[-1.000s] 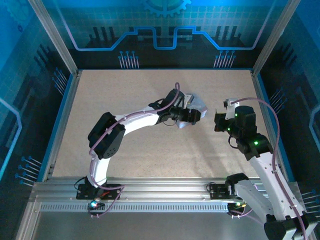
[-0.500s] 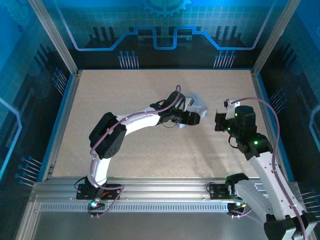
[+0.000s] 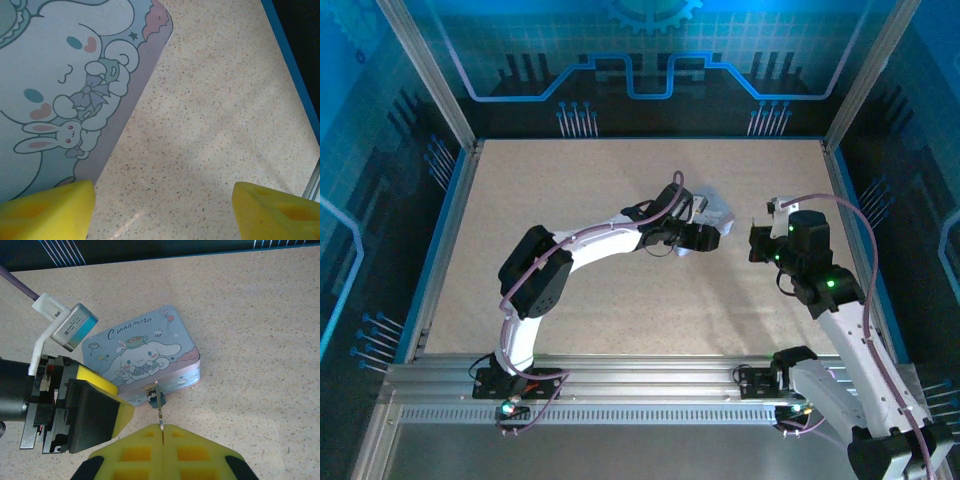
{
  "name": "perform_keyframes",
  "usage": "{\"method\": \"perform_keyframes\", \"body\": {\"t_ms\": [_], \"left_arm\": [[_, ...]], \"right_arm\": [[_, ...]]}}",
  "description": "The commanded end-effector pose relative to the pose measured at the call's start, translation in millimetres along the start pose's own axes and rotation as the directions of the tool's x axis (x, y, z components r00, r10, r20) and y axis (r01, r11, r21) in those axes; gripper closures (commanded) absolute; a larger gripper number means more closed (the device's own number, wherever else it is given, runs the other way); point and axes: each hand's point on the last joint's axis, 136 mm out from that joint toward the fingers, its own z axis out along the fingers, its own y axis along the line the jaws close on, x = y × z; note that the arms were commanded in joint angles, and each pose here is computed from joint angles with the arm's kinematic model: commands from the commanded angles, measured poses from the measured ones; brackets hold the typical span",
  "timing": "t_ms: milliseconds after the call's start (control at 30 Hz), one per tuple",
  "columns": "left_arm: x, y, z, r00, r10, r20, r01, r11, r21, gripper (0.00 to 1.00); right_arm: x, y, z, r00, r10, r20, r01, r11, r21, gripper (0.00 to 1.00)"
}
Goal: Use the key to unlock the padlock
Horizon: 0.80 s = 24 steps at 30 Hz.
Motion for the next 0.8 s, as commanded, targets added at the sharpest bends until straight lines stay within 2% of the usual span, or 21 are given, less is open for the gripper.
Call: {"method": "perform_keyframes", "body": {"t_ms": [0,400,767], "left_arm": [[21.9,28.1,-4.1,0.998,-0.015,-0.069,0.006,0.992,-0.124,0.26],[34.3,53.8,-19.3,0.997,-0.048,-0.067,0.034,0.98,-0.195,0.25],[31.3,97.4,-49.9,0.994,-0.104,-0.015,0.097,0.962,-0.255,0.24]], "right_arm": [[-6.3,-2.2,-2.4,1.0,0.012,0.015,-0.012,1.0,0.005,0.99],[-3.7,-1.7,-1.2,1.0,0.012,0.003,-0.012,1.0,0.001,0.99],[0.1,4.9,1.7,1.0,0.006,-0.018,-0.006,0.999,-0.038,1.0]]}}
